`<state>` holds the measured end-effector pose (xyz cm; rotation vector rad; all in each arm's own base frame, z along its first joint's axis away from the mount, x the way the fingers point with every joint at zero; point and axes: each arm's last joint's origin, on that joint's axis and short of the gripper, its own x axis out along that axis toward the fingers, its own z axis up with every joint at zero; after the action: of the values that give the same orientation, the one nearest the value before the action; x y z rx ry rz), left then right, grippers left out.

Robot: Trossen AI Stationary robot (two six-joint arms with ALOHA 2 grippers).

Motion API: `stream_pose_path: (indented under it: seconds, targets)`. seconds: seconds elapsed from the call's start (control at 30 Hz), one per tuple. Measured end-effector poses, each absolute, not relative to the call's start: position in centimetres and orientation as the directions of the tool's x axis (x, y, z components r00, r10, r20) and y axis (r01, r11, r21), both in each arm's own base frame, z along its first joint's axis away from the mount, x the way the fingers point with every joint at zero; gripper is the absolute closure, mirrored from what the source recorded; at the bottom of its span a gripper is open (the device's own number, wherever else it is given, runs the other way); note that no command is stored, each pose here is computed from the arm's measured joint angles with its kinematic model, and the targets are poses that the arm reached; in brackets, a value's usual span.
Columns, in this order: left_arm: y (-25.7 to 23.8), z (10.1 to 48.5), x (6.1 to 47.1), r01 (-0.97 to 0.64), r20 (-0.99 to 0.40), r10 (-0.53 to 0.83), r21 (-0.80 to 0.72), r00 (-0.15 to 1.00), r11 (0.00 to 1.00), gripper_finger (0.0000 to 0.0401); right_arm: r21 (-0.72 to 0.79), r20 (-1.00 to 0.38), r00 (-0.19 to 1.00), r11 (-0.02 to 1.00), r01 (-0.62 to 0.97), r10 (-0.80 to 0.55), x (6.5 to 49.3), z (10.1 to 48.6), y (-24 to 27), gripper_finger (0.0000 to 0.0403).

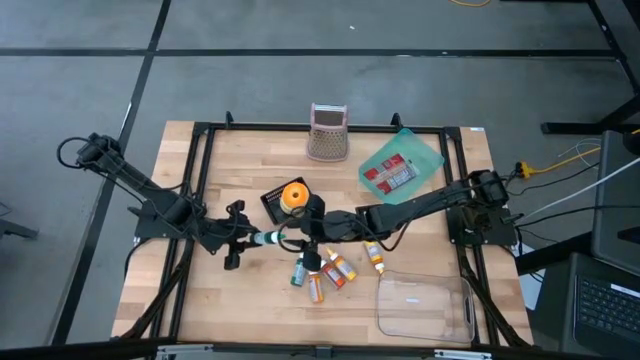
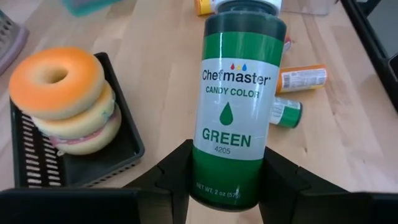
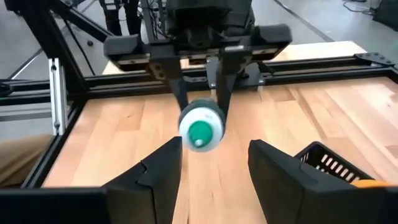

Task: Pick & Place Food Item
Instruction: Put the left green food coloring bottle into the transparent bin

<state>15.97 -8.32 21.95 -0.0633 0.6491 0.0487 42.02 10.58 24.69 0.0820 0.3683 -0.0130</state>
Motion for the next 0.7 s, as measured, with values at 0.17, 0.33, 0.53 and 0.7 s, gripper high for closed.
stream_pose_path:
  seconds: [0.17,0.33,0.53,0.7]
  targets:
    - [-8.34,22.02,16.02,-0.065,-0.599,0.023,-0.048,0.801,0.997,0.0271,0.082,-0.36,0.933,0.997,0.01,0.02,42.03,24.7,10.63,0.0221]
    - [-8.34,22.02,16.02,-0.065,-0.599,0.023,-0.048,0.801,0.997,0.0271,0.084,-0.359,0.933,0.996,0.006,0.024,42.05,24.72,10.6,0.0221]
    - [-8.36,22.06,16.05,-0.064,-0.595,0.021,-0.05,0.804,0.997,0.0272,0.088,-0.346,0.938,0.996,0.006,0.025,42.1,24.85,10.58,0.0221]
    - [-8.47,22.04,16.22,-0.055,-0.59,0.018,-0.044,0.807,0.998,0.0272,0.094,-0.334,0.942,0.996,0.005,0.027,42.14,24.96,10.59,0.0221]
